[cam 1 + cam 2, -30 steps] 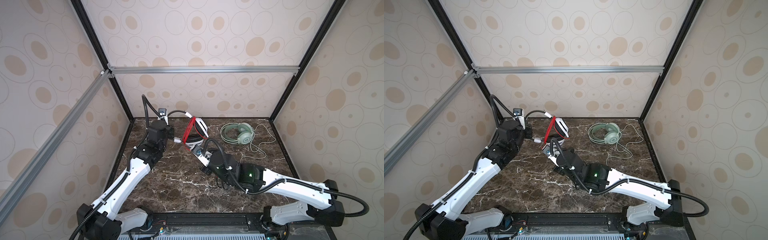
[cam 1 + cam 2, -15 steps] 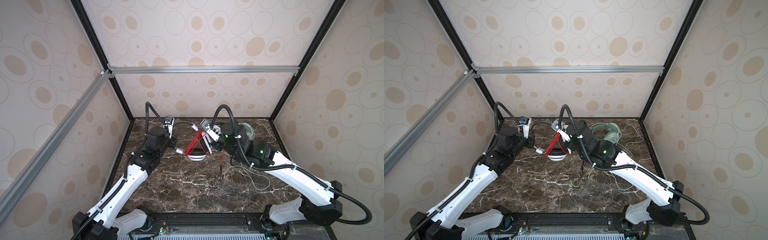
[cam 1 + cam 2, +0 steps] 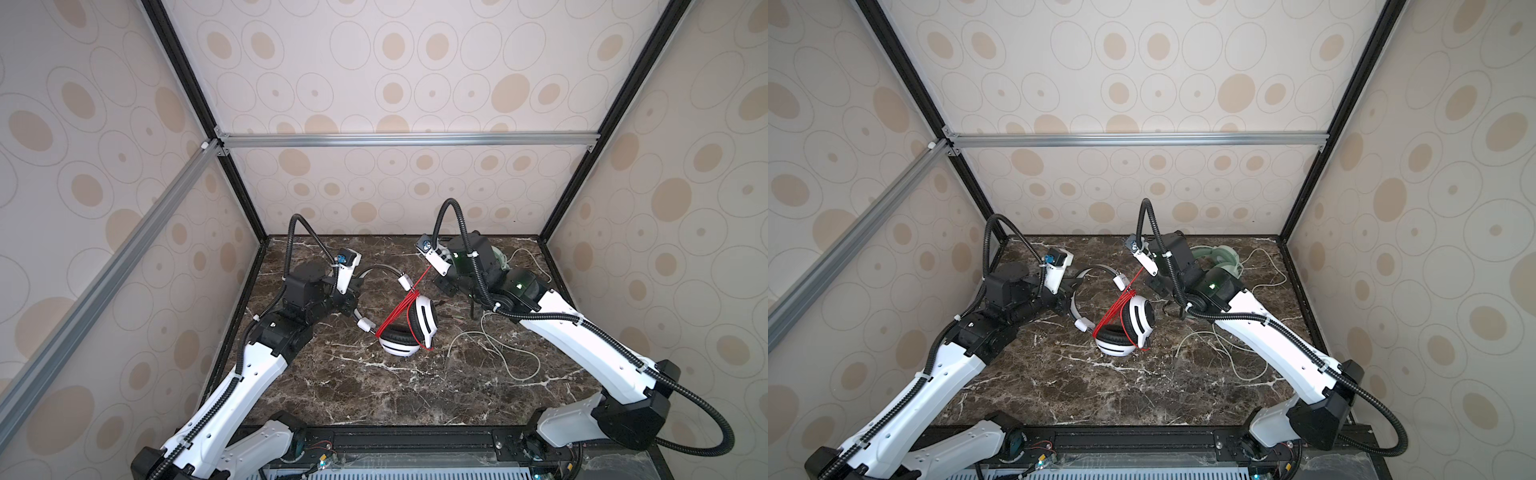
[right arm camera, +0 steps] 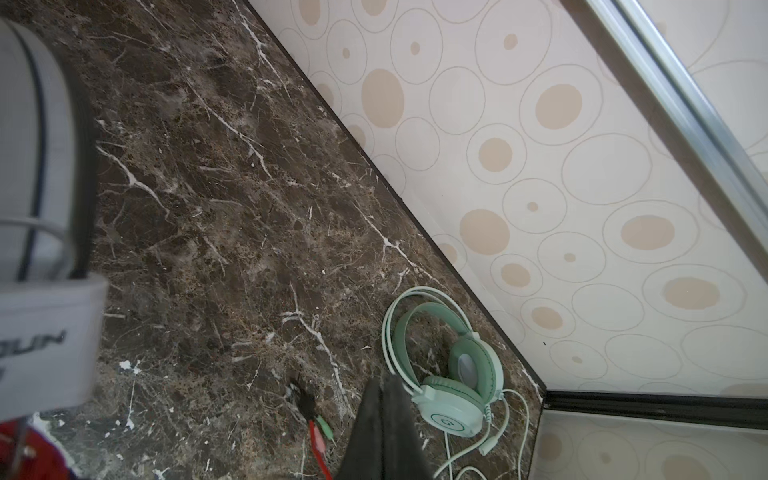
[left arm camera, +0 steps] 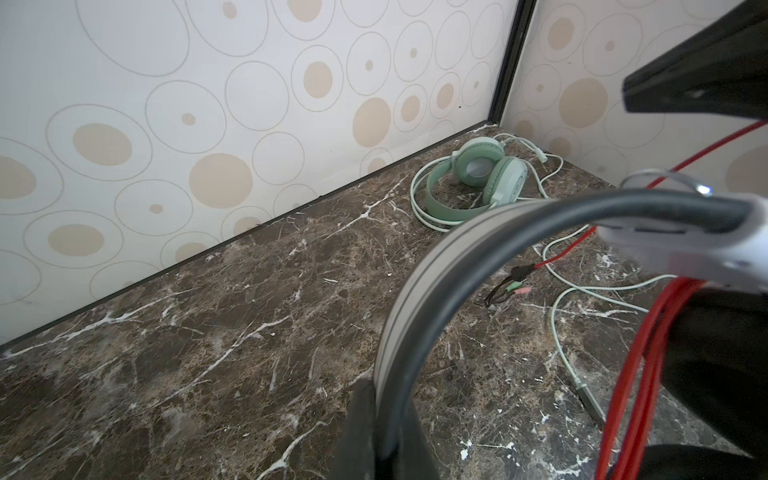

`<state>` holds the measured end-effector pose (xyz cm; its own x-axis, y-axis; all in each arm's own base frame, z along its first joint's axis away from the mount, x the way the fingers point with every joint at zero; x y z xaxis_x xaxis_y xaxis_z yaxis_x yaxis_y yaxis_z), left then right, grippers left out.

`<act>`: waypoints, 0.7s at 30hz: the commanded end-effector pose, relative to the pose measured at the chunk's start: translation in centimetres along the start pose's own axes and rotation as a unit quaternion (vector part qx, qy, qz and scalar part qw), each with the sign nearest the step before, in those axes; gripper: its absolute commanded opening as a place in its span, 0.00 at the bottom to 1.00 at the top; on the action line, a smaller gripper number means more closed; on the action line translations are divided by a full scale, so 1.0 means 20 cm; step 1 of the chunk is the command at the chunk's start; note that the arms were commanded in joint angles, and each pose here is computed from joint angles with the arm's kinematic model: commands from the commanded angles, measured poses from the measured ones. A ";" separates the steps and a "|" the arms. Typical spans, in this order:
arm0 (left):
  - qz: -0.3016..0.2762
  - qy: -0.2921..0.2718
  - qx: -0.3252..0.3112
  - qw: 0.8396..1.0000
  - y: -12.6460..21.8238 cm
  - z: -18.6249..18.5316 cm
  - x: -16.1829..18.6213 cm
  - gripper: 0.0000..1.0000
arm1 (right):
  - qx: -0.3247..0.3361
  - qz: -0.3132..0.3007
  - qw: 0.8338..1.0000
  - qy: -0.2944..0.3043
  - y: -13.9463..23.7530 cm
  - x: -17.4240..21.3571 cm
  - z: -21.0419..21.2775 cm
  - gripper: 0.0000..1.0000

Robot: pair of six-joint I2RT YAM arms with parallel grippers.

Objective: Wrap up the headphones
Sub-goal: 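Swing the right gripper up over the headphones while the left gripper lowers them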

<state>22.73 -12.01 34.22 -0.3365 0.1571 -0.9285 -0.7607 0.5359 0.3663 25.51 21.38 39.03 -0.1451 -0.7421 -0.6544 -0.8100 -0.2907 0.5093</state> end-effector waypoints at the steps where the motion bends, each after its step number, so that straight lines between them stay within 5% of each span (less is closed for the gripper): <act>1: -0.047 -0.007 0.045 0.998 0.09 -0.05 -0.11 0.00 | -0.016 -0.023 0.998 -0.047 0.02 0.03 -0.04 0.00; 21: -0.164 0.024 0.101 0.981 0.29 -0.12 -0.42 0.00 | -0.050 -0.099 0.975 -0.193 -0.08 0.24 -0.02 0.05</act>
<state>21.55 -12.27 39.04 -0.2592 0.0371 -0.9651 -0.7402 0.6342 0.2232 26.03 18.37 35.19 -0.2088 -0.4777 -0.8534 -0.7765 -0.4495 0.4416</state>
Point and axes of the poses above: each gripper's point midway between its finger pads, its own y axis back along the fingers, its own z axis along the line the jaws close on, x = y × z, the point moved 10 cm from there along y, back along the fingers, and after that the axes turned 5 degrees about y, right-handed, at the moved point
